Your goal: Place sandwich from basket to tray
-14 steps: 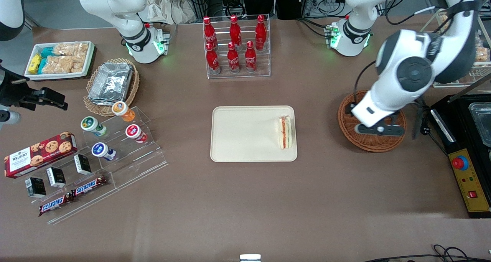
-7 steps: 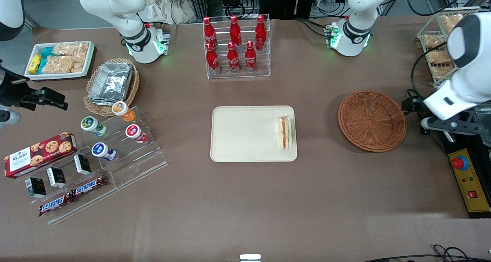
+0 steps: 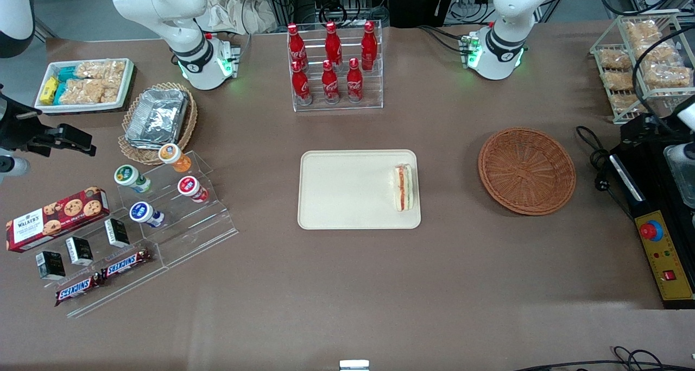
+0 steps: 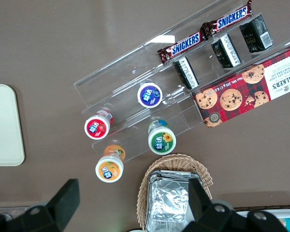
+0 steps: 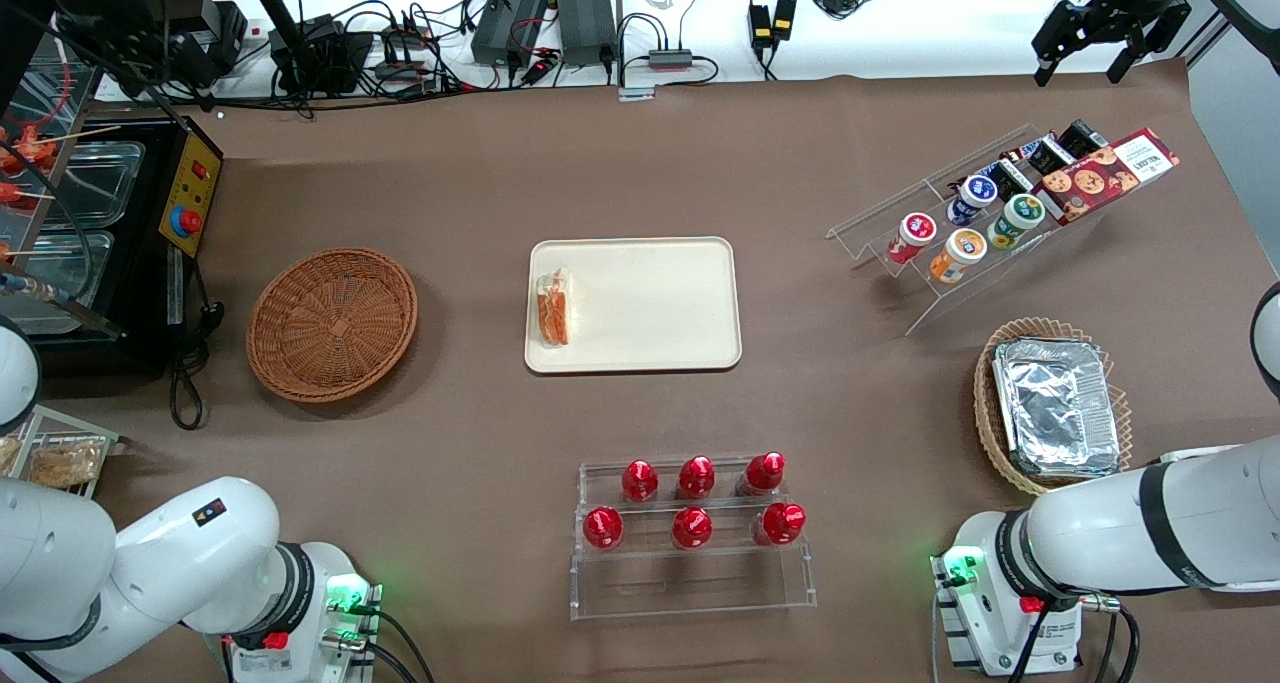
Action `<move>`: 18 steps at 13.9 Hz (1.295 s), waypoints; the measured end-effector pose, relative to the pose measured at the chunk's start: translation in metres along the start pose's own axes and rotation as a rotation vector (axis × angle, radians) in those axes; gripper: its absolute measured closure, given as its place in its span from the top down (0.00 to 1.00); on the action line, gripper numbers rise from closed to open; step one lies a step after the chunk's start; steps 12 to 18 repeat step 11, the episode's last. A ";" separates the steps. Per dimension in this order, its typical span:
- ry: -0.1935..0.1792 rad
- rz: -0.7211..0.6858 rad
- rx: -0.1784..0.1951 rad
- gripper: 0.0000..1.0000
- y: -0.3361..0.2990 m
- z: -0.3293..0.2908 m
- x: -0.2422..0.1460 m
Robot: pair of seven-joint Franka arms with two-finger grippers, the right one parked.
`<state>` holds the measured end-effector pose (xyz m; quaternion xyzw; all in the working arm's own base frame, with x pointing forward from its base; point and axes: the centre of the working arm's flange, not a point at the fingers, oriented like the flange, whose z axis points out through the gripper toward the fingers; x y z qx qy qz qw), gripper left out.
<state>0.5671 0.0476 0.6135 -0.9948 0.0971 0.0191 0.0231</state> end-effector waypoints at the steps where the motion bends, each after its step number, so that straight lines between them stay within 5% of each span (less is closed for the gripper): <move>1: 0.000 -0.001 -0.007 1.00 -0.003 -0.003 0.001; 18: -0.013 0.000 -0.025 1.00 -0.008 0.004 0.006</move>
